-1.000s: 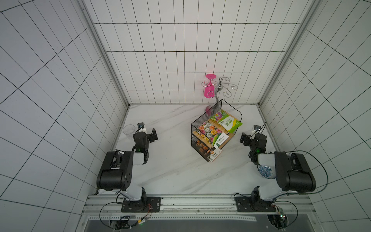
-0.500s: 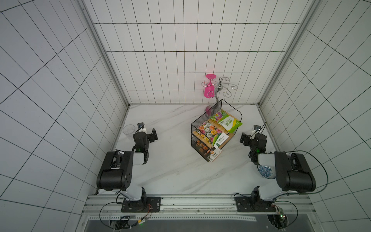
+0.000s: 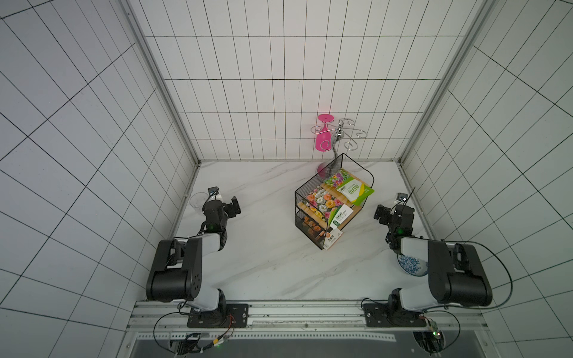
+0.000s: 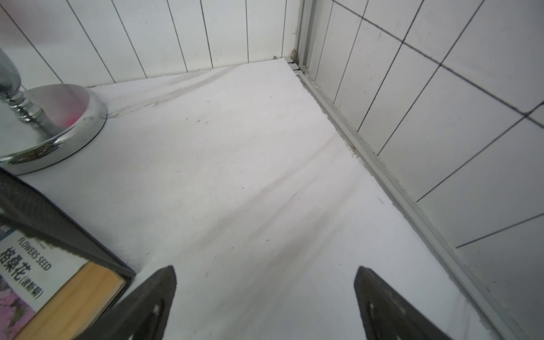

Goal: Take the seed bag off the shelf
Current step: Move the shelf to the center of the board.

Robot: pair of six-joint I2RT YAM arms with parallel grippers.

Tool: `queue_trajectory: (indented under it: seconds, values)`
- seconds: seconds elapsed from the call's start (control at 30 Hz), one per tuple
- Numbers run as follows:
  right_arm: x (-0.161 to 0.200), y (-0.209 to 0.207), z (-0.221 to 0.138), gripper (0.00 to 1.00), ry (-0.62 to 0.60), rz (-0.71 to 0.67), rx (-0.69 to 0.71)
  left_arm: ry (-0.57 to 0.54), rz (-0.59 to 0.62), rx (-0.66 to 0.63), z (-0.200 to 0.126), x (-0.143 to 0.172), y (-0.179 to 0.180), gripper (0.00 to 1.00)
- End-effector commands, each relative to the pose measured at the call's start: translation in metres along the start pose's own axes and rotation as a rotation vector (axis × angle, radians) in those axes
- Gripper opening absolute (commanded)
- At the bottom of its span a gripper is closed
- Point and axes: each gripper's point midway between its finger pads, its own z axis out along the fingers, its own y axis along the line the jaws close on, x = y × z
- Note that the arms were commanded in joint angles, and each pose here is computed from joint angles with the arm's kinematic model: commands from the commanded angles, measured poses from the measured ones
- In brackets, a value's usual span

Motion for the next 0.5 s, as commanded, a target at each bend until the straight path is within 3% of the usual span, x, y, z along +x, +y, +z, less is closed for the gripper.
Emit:
queue_trajectory:
  seconds: [0.0,0.03,0.13,0.47]
  values:
    - [-0.027,-0.027,-0.009,0.99,0.035,0.098,0.152,0.034,-0.125,-0.093,-0.016,-0.027,0.012,0.99]
    - [-0.030,-0.031,-0.012,0.99,0.064,0.122,0.181,0.028,-0.175,-0.103,-0.019,-0.034,0.012,0.99]
    - [-0.038,-0.027,-0.016,0.99,0.157,0.130,0.175,0.148,-0.311,-0.135,-0.028,-0.036,0.006,0.99]
    - [-0.060,-0.013,-0.029,0.99,0.513,0.089,0.165,0.553,-0.553,-0.255,-0.089,-0.016,-0.060,0.99]
